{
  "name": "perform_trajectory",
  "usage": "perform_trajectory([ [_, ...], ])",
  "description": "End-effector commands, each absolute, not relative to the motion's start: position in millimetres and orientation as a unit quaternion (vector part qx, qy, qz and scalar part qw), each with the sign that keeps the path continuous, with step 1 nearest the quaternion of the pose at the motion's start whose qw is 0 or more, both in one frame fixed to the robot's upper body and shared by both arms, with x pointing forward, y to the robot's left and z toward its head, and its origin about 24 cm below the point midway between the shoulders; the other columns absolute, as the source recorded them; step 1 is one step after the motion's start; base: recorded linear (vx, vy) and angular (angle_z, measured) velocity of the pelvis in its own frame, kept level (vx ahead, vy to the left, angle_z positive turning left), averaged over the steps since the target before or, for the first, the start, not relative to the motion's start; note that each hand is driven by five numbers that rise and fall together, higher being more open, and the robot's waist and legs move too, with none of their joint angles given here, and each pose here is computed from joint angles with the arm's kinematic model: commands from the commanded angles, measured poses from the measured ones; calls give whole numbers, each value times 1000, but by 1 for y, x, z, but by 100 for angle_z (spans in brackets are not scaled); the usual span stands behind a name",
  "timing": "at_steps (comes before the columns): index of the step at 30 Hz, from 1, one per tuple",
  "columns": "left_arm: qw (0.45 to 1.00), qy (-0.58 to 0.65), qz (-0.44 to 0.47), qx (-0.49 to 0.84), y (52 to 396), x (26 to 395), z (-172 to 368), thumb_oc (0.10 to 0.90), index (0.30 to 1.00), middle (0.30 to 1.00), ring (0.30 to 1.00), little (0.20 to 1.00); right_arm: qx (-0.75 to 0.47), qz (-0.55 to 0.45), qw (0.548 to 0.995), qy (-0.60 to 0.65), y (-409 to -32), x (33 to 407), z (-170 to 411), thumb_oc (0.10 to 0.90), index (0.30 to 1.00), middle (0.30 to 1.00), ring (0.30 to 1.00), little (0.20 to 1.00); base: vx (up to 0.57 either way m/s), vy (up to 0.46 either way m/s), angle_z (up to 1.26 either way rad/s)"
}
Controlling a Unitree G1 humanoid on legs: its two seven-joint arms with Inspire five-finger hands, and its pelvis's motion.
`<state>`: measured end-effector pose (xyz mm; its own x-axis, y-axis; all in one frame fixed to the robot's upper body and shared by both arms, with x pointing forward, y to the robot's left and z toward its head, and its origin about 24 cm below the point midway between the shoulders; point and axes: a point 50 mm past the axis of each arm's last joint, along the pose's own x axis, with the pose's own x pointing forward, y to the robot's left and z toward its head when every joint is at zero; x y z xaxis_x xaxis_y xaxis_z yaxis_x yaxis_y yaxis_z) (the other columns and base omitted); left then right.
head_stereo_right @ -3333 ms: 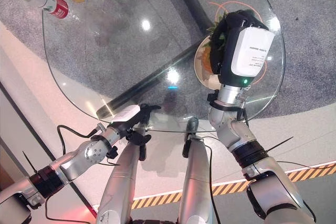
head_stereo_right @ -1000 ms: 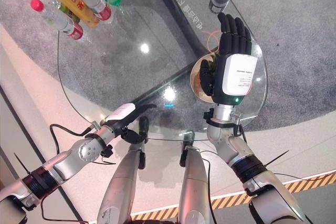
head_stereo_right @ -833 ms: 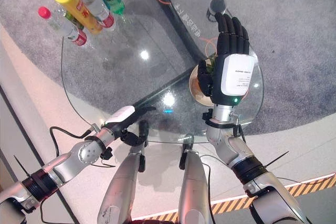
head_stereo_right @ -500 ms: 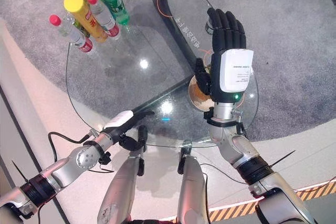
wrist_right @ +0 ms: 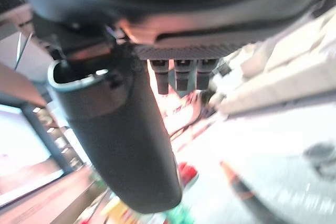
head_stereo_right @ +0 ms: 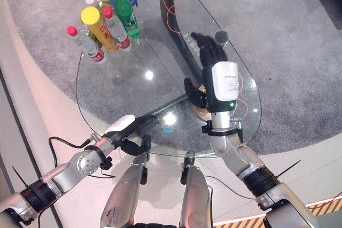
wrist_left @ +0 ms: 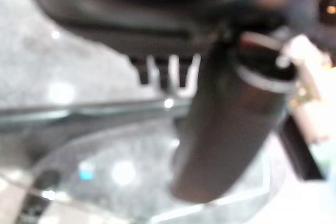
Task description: Pick up the fruit to the plate
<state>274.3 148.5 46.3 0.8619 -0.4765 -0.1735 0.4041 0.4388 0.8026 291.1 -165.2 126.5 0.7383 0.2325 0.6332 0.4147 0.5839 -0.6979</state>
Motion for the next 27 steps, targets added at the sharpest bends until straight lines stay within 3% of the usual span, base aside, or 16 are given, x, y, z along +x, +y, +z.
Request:
perform_trajectory([
  [1,872,-76,-248,415,143,270,55,800,900,900,900,900,-384,26,798,-463,-134,273,161,800,900,900,900,900,69,-6,2],
  [7,899,41,-226,373,162,254,8,800,900,900,900,900,-372,194,844,-333,-127,256,110,800,900,900,900,900,107,-24,-1],
  [17,904,245,-170,306,193,222,-60,800,900,900,900,900,-309,283,907,-31,-140,239,19,800,900,900,900,900,44,-17,3],
  [23,896,310,-151,279,202,208,-82,800,900,900,900,900,-271,308,907,98,-148,226,-19,800,900,900,900,900,11,-32,-3],
  [27,884,384,-117,239,210,190,-106,800,900,900,900,900,-209,303,875,315,-168,198,-78,800,900,900,900,900,32,-41,-3],
])
